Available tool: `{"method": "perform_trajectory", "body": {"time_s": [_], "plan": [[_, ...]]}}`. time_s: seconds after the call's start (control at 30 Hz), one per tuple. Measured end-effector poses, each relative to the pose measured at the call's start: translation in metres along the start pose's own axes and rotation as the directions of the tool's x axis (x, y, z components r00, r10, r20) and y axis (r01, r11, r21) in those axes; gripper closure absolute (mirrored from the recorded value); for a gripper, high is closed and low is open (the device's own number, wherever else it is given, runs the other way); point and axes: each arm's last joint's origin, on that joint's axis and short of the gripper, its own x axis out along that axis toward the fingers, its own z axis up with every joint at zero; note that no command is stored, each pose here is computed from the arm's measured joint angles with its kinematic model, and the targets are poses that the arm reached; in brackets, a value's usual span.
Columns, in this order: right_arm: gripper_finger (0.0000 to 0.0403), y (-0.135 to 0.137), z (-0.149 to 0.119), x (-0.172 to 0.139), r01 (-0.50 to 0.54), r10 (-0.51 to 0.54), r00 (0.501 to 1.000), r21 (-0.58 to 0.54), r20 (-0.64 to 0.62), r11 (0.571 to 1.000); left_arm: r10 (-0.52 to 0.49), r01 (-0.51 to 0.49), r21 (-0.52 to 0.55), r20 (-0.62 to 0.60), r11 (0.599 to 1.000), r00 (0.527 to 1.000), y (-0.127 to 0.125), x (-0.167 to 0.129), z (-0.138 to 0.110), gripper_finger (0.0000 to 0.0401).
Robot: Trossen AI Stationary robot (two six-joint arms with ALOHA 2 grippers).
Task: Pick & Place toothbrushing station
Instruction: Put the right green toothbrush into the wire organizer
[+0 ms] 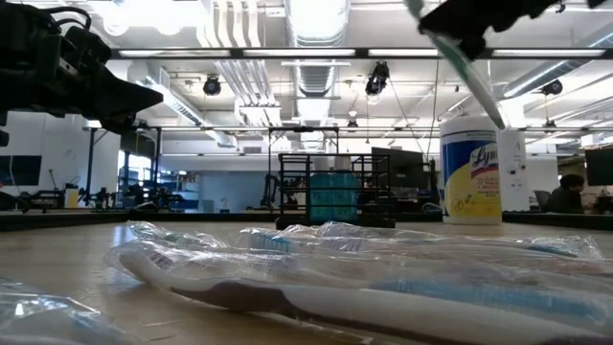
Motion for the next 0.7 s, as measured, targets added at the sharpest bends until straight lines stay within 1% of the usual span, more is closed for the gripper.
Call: {"method": "perform_trajectory", "body": {"time_s": [0.13, 0.3, 0.5, 0.6, 0.67, 0.7], "plan": [[0.0389, -0.009, -0.014, -0.027, -0.006, 0.012, 0.983, -0.034, 0.181, 0.999, 0.001, -0.001, 0.002, 0.001, 1.0, 1.0, 0.0, 0.0, 0.0, 0.0394], [0.039, -0.02, -0.039, -0.048, -0.01, 0.023, 0.935, -0.037, 0.354, 0.999, 0.001, -0.001, 0.004, 0.006, 1.0, 1.0, 0.0, 0.0, 0.001, 0.0394], [0.039, -0.03, -0.07, -0.054, 0.003, 0.004, 0.895, -0.015, 0.445, 1.0, 0.002, -0.002, 0.005, 0.012, 1.0, 1.0, 0.0, 0.0, 0.001, 0.0394], [0.039, -0.033, -0.072, -0.056, 0.046, -0.042, 0.855, 0.004, 0.518, 0.999, 0.007, -0.007, 0.004, 0.012, 1.0, 1.0, 0.0, 0.0, 0.001, 0.0394], [0.039, -0.035, -0.068, -0.057, 0.068, -0.06, 0.829, 0.006, 0.556, 0.998, 0.012, -0.012, 0.004, 0.012, 1.0, 1.0, 0.0, 0.0, 0.001, 0.0394], [0.039, -0.035, -0.067, -0.057, 0.079, -0.066, 0.824, 0.001, 0.562, 0.997, 0.019, -0.019, 0.003, 0.013, 1.0, 1.0, 0.001, 0.0, 0.001, 0.0394]]}}
